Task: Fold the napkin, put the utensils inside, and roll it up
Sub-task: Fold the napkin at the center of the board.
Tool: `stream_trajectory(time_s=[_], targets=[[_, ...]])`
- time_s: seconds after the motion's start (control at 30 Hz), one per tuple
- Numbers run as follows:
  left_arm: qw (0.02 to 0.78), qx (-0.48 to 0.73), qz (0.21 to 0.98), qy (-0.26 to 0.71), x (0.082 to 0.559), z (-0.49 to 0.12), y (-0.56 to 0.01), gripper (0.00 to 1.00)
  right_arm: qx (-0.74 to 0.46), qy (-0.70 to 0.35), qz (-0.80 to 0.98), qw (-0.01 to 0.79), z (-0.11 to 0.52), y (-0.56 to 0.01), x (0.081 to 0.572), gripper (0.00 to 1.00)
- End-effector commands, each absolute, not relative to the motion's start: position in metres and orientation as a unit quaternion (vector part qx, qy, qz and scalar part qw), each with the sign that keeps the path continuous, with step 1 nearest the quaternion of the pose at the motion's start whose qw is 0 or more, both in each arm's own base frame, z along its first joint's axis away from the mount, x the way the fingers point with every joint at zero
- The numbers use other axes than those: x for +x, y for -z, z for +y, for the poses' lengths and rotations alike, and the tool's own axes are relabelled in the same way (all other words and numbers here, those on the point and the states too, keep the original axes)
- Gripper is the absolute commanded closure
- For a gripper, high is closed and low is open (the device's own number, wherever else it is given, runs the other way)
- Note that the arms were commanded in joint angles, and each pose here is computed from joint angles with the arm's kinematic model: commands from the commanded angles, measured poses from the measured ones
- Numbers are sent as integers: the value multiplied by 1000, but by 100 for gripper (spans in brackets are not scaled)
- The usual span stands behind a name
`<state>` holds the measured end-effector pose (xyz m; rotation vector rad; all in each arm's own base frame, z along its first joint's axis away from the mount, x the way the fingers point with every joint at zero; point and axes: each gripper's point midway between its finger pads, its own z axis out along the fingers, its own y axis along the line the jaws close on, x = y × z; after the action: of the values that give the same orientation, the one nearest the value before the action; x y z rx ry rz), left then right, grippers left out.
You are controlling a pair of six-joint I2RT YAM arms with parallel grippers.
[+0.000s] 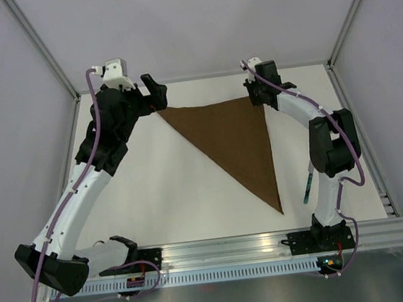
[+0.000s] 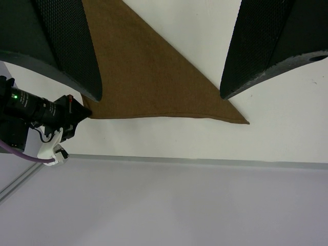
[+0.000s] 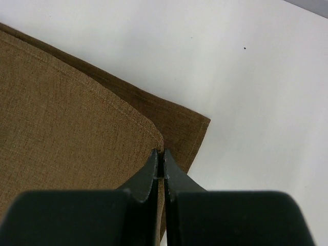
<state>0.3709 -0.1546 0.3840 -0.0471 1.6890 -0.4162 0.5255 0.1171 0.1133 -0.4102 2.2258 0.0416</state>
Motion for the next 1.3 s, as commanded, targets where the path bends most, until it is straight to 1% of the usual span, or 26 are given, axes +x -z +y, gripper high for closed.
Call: stream_trajectory(time_s=[0.0, 0.23, 0.53, 0.57, 0.63, 0.67, 0.7, 0.77, 0.8, 0.9, 1.0, 1.03, 1.07, 1.13, 1.17, 1.2, 1.23, 1.27], targets=[[648, -31, 735, 199, 374, -158, -387, 0, -150, -5, 885, 442, 110, -126, 536, 100], [648, -30, 734, 200, 374, -158, -388, 0, -147, -8, 882, 448, 110, -138, 540, 99], [648, -29, 735, 198, 373, -157, -387, 0, -145, 2, 892, 429, 106, -113, 543, 99], [648, -28, 735, 197, 373, -157, -386, 0, -145, 4, 893, 427, 106, -111, 543, 98], [647, -29, 737, 195, 374, -156, -384, 0, -141, 12, 893, 426, 104, -110, 546, 82], [646, -30, 737, 195, 374, -156, -383, 0, -140, 15, 894, 426, 102, -109, 547, 73], [646, -30, 737, 195, 374, -156, -383, 0, -139, 18, 895, 424, 100, -106, 548, 56], [646, -31, 738, 194, 374, -156, -381, 0, -132, 28, 895, 425, 95, -108, 552, 44], [646, -31, 738, 195, 375, -155, -380, 0, -130, 31, 896, 424, 92, -107, 553, 34], [648, -33, 734, 200, 376, -157, -380, 0, -126, 42, 894, 428, 86, -115, 560, 27], [649, -34, 730, 212, 377, -160, -379, 0, -120, 48, 894, 430, 75, -132, 560, 26], [648, -34, 729, 217, 377, -161, -378, 0, -119, 50, 899, 419, 71, -133, 553, 26], [649, -35, 725, 226, 376, -164, -378, 0, -114, 52, 897, 424, 62, -147, 549, 26], [645, -38, 727, 232, 377, -165, -368, 0, -118, 57, 911, 391, 46, -141, 526, 26], [644, -39, 725, 243, 375, -169, -367, 0, -116, 59, 911, 392, 38, -153, 515, 26], [643, -40, 723, 250, 375, -171, -365, 0, -109, 63, 917, 380, 21, -152, 505, 27], [647, -41, 716, 258, 377, -173, -367, 0, -115, 71, 931, 340, 8, -135, 481, 27], [634, -40, 726, 265, 376, -177, -354, 0, -110, 78, 932, 337, -4, -144, 467, 27]])
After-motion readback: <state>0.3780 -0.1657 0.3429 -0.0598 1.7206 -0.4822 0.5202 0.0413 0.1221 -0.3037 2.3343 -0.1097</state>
